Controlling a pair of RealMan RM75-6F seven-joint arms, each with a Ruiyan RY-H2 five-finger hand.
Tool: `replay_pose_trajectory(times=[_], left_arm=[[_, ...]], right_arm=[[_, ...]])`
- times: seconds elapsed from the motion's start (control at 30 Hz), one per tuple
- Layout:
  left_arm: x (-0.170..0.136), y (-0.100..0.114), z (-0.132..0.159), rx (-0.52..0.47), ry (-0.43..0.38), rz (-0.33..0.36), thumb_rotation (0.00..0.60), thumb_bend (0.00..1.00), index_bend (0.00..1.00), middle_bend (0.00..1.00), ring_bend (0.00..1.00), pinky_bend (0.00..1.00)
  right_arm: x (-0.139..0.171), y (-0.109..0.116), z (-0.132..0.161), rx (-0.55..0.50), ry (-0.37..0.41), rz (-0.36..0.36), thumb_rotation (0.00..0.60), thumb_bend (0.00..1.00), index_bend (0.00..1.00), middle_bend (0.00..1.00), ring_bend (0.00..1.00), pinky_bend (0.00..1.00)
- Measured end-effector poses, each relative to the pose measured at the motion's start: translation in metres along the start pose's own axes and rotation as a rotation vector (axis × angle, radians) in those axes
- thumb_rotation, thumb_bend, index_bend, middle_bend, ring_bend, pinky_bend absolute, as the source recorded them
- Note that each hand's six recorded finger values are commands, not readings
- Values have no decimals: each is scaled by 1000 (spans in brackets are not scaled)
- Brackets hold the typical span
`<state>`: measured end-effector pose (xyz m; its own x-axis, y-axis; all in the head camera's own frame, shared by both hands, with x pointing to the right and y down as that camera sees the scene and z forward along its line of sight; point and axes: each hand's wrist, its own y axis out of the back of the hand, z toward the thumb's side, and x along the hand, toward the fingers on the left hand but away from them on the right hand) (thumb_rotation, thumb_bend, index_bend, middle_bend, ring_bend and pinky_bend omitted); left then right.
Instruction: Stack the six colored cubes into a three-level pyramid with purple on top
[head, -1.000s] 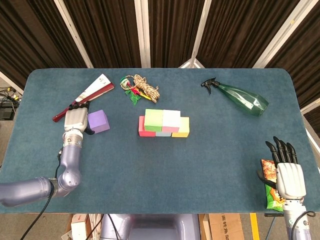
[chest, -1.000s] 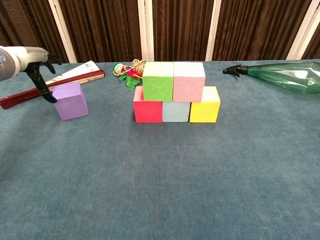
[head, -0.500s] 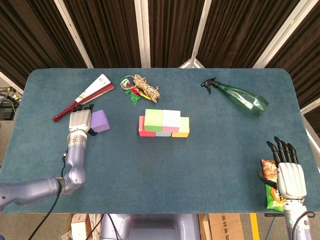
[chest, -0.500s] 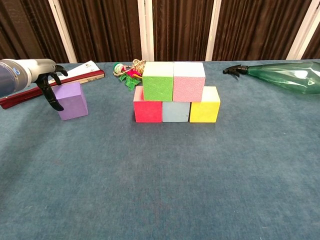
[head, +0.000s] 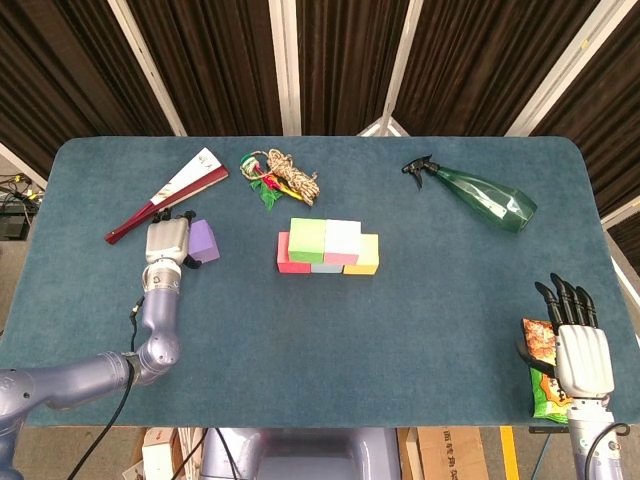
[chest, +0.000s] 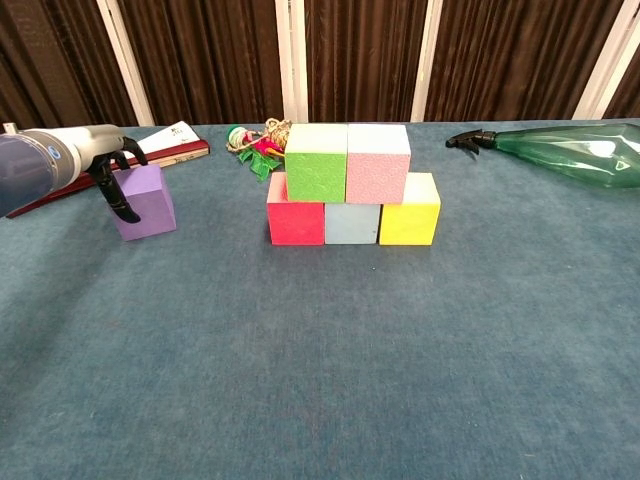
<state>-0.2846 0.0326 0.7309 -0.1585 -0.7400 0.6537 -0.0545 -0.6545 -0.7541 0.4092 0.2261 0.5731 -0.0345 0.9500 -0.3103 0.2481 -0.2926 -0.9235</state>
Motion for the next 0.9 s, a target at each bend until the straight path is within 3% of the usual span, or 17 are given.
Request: replay_pose_trajectory(times=[0.77, 0.9], left_arm=[[0, 8, -2, -19, 12, 4, 600, 221, 248, 313, 0, 0], [0, 8, 0, -16, 10, 0, 600, 307, 292, 357, 0, 1]], right_arm=[[-1, -1, -2, -9, -27, 13, 600, 249, 138, 51, 51, 0], [-1, -2, -2, -12, -30, 14, 600, 250, 138, 51, 51, 0]])
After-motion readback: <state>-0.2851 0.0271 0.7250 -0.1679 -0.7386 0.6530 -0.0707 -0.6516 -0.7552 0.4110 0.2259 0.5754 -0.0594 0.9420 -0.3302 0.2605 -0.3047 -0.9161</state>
